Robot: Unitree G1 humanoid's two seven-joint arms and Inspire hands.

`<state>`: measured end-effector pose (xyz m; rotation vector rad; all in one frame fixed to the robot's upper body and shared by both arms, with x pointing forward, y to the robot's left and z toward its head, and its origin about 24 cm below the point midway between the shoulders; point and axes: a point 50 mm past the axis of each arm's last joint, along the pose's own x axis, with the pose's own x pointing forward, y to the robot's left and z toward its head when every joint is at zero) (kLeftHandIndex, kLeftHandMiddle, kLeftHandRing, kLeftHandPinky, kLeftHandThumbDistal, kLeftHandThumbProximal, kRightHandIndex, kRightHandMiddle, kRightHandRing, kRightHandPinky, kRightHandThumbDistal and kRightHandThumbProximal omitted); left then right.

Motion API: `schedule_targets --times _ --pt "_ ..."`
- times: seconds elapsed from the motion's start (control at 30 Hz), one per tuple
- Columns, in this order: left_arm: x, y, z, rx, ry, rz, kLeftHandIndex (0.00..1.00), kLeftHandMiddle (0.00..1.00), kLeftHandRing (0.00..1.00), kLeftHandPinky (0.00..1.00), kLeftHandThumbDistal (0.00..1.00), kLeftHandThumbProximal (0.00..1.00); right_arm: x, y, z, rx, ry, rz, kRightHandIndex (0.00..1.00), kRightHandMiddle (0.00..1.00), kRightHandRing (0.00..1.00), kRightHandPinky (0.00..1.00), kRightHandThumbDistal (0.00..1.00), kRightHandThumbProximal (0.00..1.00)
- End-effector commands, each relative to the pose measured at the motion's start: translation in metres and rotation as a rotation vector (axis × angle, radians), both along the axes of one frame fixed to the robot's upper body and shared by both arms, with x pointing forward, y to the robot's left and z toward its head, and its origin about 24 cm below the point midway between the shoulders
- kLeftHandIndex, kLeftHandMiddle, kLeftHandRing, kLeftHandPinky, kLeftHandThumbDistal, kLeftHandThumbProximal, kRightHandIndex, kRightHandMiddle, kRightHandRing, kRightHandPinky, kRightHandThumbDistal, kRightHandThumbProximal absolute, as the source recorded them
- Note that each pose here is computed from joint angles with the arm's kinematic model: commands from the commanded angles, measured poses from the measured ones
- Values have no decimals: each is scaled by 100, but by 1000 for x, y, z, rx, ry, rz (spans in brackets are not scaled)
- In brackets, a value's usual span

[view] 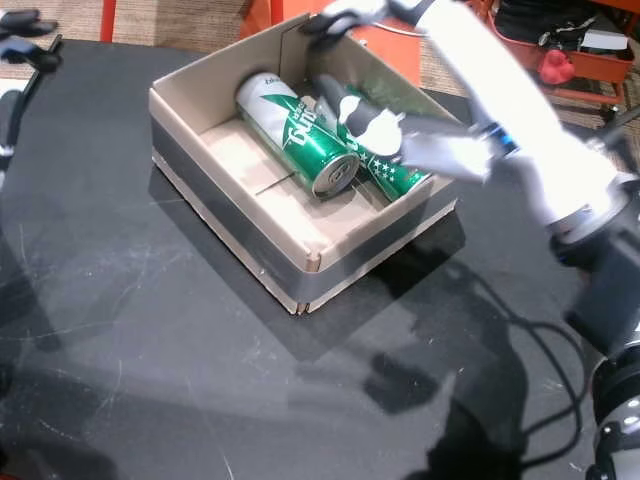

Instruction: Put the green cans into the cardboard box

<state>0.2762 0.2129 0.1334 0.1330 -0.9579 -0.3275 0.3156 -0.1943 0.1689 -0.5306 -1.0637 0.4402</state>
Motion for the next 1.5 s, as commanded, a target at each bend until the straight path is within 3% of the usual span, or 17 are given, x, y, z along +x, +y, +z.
schedule_targets --times 0.0,0.1,0.2,0.23,0.27,0.33,0.43,0.57,0.77,0.83,0.93,1.07,1.23,1.27,1.37,1.43,1.47 --pt "9 17 9 -181 47 -50 47 55 67 76 55 41 -41 -23 17 117 -295 30 83 54 51 60 75 81" --pt "14 30 17 -233 14 -144 43 51 64 73 47 42 -49 -27 30 128 -419 38 85 50 46 53 72 87" --pt "16 37 21 -256 -30 -216 40 50 64 73 46 43 -53 -31 35 139 -432 45 92 54 44 49 85 91" --pt "16 38 22 -265 -49 -223 39 49 64 74 48 48 -55 -32 34 154 -440 40 88 52 43 49 65 84" --pt "15 39 22 -274 -66 -236 39 49 64 74 51 50 -57 -34 34 171 -460 30 82 50 44 51 55 86" --pt "14 41 23 -279 -102 -288 41 51 67 78 46 53 -63 -40 31 229 -485 4 80 47 43 55 80 100" --pt "13 45 20 -277 -146 -414 42 53 68 80 46 52 -74 -50 25 313 -477 -7 76 50 46 60 99 96" --pt "11 39 18 -255 -198 -491 41 52 65 79 52 51 -83 -50 20 418 -408 73 66 53 50 63 100 91" --pt "9 28 17 -239 -282 -510 37 48 59 74 54 47 -79 -49 23 434 -381 116 55 49 47 57 100 96" --pt "7 30 17 -254 -285 -557 40 51 61 72 59 40 -77 -47 24 463 -394 125 54 48 47 56 97 96" --pt "3 39 17 -261 -290 -596 42 53 65 74 57 43 -75 -42 24 483 -389 152 53 47 49 53 100 93" --pt "-7 49 23 -273 -338 -564 40 50 65 71 42 39 -78 -36 27 457 -378 199 53 42 43 52 100 95" --pt "-14 52 24 -250 -346 -447 37 48 60 70 29 32 -78 -28 20 416 -373 124 56 36 33 46 98 100" --pt "-15 50 23 -252 -339 -428 37 47 59 69 26 29 -76 -25 18 409 -366 129 56 36 35 47 92 95" --pt "-16 41 20 -285 -307 -383 36 42 55 64 23 20 -71 -20 18 316 -387 108 62 35 36 52 54 86" --pt "-17 36 16 -305 -284 -384 37 43 56 64 23 21 -70 -19 17 277 -375 103 64 36 37 51 42 67" --pt "-18 34 14 -311 -276 -391 37 42 56 63 27 30 -70 -19 15 265 -357 100 65 38 38 52 39 57"
